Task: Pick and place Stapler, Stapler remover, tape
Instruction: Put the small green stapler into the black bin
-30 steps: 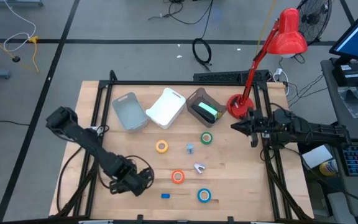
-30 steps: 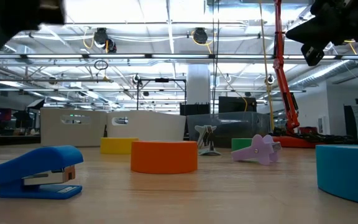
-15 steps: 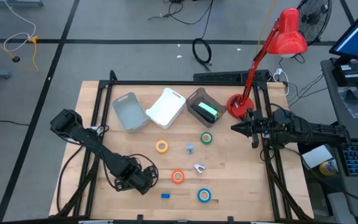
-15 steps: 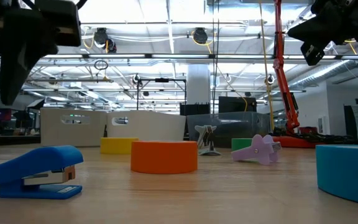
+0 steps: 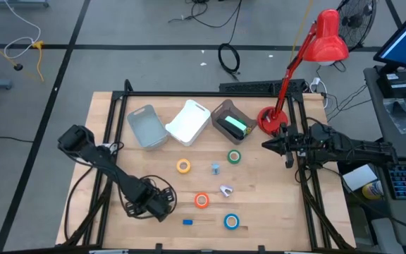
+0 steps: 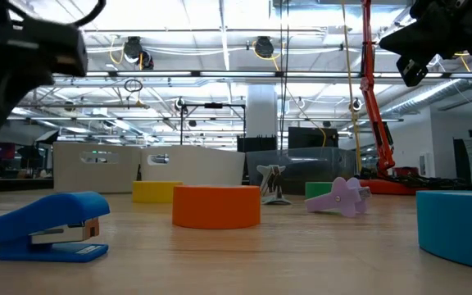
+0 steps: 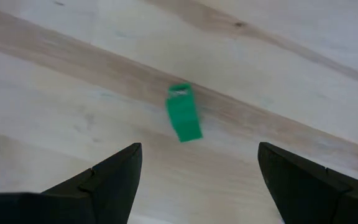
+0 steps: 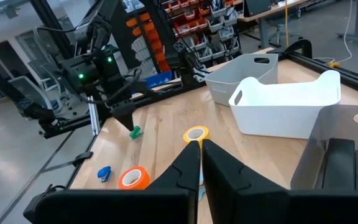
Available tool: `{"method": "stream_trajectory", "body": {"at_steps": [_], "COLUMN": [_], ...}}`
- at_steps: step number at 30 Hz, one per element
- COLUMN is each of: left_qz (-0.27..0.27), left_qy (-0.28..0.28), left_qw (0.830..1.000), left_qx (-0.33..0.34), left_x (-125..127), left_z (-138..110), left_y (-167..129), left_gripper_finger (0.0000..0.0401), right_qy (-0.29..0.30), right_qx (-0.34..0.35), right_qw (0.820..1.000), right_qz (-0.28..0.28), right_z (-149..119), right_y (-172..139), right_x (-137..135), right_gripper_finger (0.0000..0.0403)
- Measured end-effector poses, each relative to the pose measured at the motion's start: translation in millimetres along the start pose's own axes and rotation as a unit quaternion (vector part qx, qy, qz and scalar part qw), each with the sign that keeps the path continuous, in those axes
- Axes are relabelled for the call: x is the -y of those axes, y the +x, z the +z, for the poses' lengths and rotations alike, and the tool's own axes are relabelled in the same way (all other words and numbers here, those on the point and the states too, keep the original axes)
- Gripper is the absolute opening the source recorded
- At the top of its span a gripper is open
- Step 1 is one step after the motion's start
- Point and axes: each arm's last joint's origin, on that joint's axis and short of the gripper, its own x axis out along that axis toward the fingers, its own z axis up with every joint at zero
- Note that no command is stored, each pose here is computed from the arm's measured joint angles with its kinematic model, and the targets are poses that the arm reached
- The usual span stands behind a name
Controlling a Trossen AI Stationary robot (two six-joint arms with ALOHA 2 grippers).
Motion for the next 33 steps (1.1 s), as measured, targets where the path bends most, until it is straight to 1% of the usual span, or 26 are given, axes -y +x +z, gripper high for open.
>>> {"method": "stream_trajectory", "body": {"at_steps": [2,4,15,22,24,26,33], "left_qz": [0.016,0.016,0.045,0.05,0.05,0.048,0.04], "left_qy": [0.0,-0.001,-0.013,-0.013,-0.013,-0.013,-0.016], "left_qw": [1.0,1.0,0.998,0.998,0.998,0.998,0.999], "left_qx": [-0.007,-0.009,0.03,0.03,0.031,0.03,0.03], "left_x": [0.1,1.4,3.9,2.9,2.6,3.0,5.5], "left_z": [-1.1,-1.8,1.1,3.7,4.2,4.0,4.8], "left_y": [5.1,11.1,32.7,40.9,41.4,41.4,41.7], "left_gripper_finger": [0.0324,0.0324,0.0323,0.0321,0.031,0.0291,0.0198], "right_qy": [0.0,0.0,0.0,0.0,0.0,0.0,0.001], "right_qx": [0.0,-0.001,-0.002,-0.003,-0.003,-0.003,-0.003], "right_qw": [1.0,1.0,1.0,1.0,1.0,1.0,1.0], "right_qz": [0.0,0.0,-0.001,-0.001,-0.001,-0.001,-0.001], "right_z": [-0.1,-0.3,-0.5,-0.6,-0.5,-0.6,-0.6], "right_y": [0.0,0.0,0.1,0.1,0.0,0.1,0.1], "right_x": [0.0,0.1,0.2,0.2,0.2,0.2,0.2], "right_gripper_finger": [0.0008,0.0008,0.0008,0.0008,0.0008,0.0008,0.0008]}}
